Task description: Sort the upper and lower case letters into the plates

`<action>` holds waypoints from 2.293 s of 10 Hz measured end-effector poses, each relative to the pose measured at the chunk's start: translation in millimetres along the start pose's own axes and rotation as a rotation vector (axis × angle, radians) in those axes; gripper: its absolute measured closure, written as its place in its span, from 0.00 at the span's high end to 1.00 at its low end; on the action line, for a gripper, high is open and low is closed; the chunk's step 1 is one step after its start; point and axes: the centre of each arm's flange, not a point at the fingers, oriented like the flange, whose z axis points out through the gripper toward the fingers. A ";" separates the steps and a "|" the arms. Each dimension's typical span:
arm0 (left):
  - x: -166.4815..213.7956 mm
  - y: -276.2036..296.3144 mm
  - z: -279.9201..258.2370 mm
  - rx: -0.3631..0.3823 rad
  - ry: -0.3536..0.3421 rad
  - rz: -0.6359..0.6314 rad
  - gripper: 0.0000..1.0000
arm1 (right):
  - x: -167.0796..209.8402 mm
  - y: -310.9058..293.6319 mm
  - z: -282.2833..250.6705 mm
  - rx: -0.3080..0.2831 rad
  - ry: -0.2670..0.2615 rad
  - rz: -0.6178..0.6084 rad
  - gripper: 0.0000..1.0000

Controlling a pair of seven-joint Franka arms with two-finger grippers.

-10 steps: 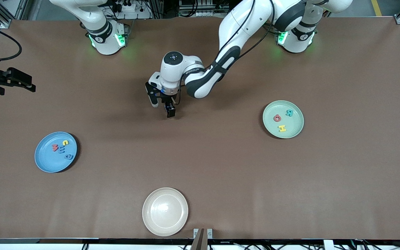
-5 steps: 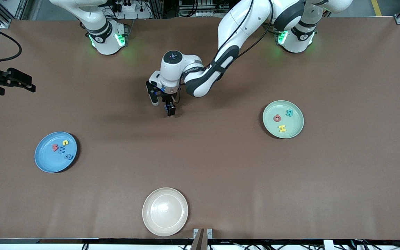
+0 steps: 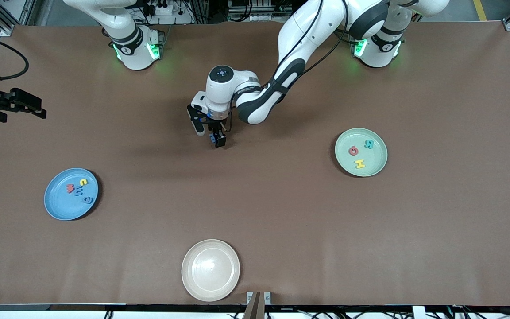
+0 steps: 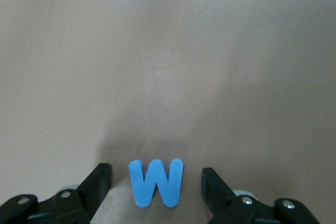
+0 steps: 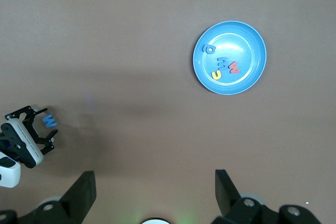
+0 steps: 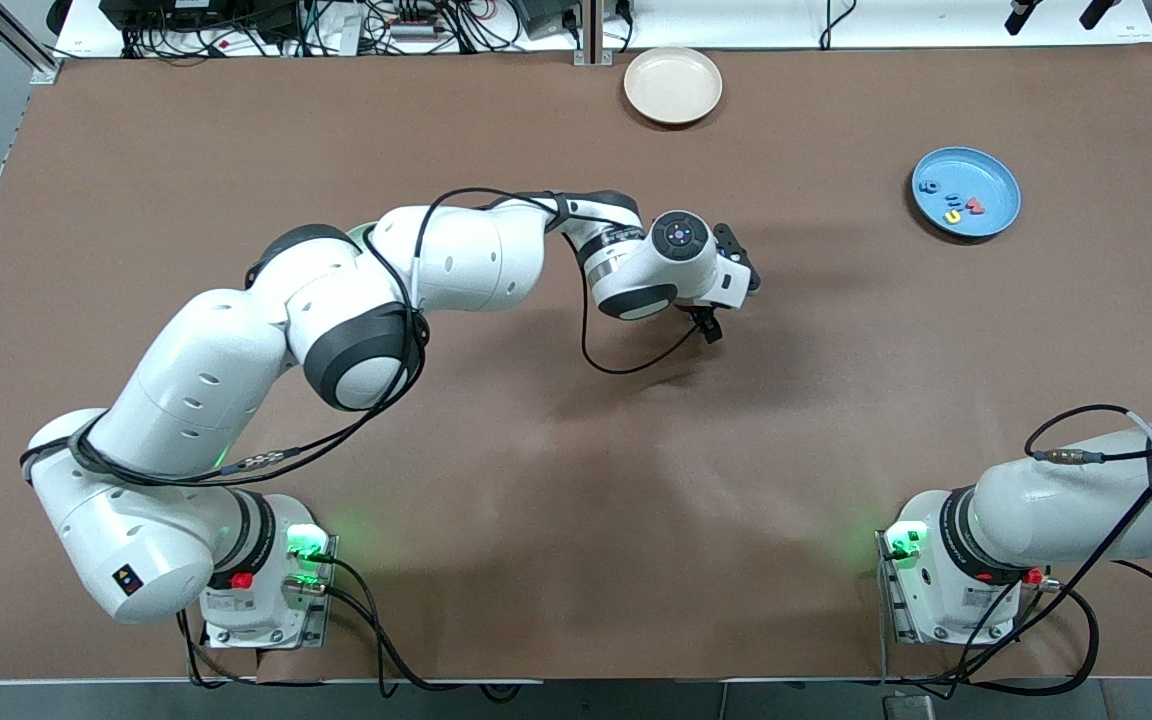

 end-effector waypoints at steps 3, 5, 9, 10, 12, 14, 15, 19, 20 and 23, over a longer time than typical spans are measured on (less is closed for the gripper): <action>1.0 -3.0 -2.3 0.004 0.003 -0.002 0.60 | 0.3 0.1 0.5 0.000 -0.001 0.000 1.00; 2.4 -4.4 -5.6 0.007 0.006 -0.003 0.48 | 0.4 0.0 0.5 0.000 -0.001 0.000 1.00; 4.1 -8.0 -9.7 0.009 0.010 -0.008 0.44 | 0.4 0.1 0.6 0.000 -0.001 0.000 1.00; 3.8 -10.5 -10.2 0.012 0.004 -0.011 0.42 | 0.4 0.1 0.5 0.000 -0.001 0.000 1.00; 2.4 -23.5 -13.1 0.024 -0.021 -0.026 0.42 | 0.4 0.1 0.5 0.000 -0.001 0.000 1.00; 2.7 -43.5 -23.7 0.043 -0.053 -0.049 0.42 | 0.4 0.1 0.5 0.000 -0.001 0.000 1.00; 2.4 -52.1 -31.4 0.054 -0.083 -0.059 0.42 | 0.4 0.1 0.5 0.000 -0.001 0.000 1.00; -6.2 -106.3 -92.6 0.066 -0.283 -0.080 0.42 | 0.5 0.2 0.7 0.000 -0.001 0.000 1.00; -16.7 -132.4 -105.9 0.074 -0.338 -0.086 0.42 | 0.6 0.1 0.9 0.000 -0.002 0.000 1.00; -88.6 -221.1 -119.5 0.074 -0.459 -0.124 0.42 | 1.2 0.2 1.6 0.000 -0.003 0.000 1.00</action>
